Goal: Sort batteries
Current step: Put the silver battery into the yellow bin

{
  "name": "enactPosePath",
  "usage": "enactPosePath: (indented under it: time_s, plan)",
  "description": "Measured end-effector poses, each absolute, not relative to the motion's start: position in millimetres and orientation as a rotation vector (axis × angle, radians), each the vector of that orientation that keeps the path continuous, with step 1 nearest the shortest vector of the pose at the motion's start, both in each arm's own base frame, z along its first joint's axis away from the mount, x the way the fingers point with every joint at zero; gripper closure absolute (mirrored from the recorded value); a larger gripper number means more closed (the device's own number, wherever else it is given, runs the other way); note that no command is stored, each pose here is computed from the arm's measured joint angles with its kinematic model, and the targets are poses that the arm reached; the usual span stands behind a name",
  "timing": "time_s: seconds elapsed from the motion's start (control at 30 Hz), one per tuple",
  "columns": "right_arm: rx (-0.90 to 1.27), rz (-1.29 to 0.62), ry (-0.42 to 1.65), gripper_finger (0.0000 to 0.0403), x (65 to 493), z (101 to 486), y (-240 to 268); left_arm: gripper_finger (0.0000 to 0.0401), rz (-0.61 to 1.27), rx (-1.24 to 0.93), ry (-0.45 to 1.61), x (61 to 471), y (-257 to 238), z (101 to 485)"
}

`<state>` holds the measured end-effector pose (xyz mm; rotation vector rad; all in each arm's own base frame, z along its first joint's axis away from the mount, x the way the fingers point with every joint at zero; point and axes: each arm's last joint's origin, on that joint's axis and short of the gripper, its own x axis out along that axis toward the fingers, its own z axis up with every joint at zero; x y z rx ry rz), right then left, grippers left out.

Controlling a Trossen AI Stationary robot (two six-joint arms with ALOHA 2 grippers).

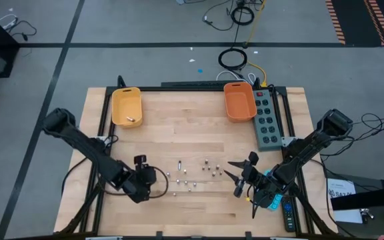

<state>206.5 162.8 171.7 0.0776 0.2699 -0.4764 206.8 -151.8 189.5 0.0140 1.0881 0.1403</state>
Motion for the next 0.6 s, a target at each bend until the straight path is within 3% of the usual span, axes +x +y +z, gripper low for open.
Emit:
enactPosePath:
  time_s: [0.6]
  plan:
    - [0.043,-0.469,0.275,0.0229,205,172,164,0.0175,0.182,0.044,1.163,217,-160,158]
